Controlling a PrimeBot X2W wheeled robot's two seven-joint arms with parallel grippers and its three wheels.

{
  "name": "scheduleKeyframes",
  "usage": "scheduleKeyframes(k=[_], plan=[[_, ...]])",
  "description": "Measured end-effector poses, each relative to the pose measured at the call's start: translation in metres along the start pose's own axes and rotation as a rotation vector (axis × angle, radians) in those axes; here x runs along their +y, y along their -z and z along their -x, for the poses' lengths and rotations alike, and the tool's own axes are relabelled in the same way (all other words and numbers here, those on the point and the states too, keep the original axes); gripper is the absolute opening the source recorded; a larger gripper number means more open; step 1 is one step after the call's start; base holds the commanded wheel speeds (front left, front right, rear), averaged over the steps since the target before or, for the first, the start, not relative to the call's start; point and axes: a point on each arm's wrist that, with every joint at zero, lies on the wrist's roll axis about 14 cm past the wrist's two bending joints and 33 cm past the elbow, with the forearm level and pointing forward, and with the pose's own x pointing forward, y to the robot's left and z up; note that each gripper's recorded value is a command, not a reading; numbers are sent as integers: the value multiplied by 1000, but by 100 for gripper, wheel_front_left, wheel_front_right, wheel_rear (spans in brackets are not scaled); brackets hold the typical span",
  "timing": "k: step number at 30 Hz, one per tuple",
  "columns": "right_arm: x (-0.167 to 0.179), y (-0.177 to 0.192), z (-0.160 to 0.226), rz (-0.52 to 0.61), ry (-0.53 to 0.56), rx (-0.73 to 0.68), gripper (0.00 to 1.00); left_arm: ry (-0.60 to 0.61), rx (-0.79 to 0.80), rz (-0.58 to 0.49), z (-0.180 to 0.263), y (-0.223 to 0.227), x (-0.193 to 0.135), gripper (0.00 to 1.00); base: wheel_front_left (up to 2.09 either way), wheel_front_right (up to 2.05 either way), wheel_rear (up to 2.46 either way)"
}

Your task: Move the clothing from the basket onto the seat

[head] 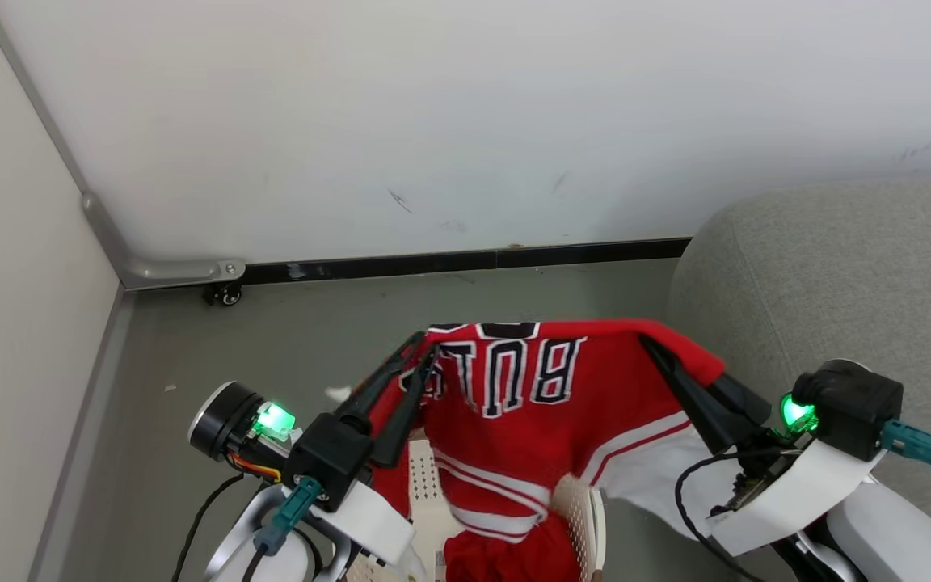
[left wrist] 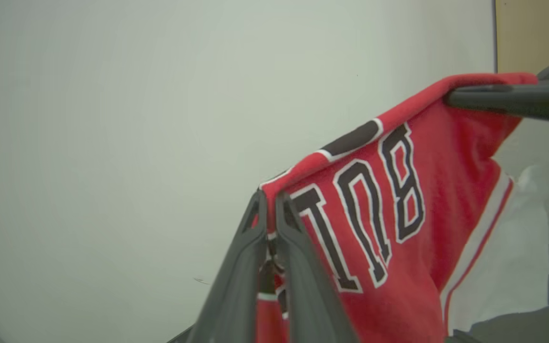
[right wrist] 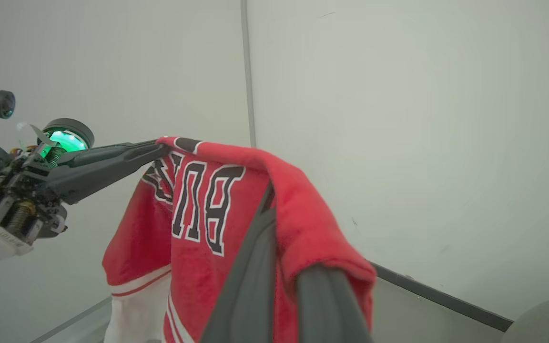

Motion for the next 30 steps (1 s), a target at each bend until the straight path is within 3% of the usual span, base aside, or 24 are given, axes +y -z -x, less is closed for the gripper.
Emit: scheduleKeyframes(k=[17,30], plan=[[-54,-8,38,35,199,-30,0,-14,37,76,-5,11,5,100,0,0,0],[-91,-26,100,96,415,-82,0,61,31,150,-21,12,-27,100,0,0,0]])
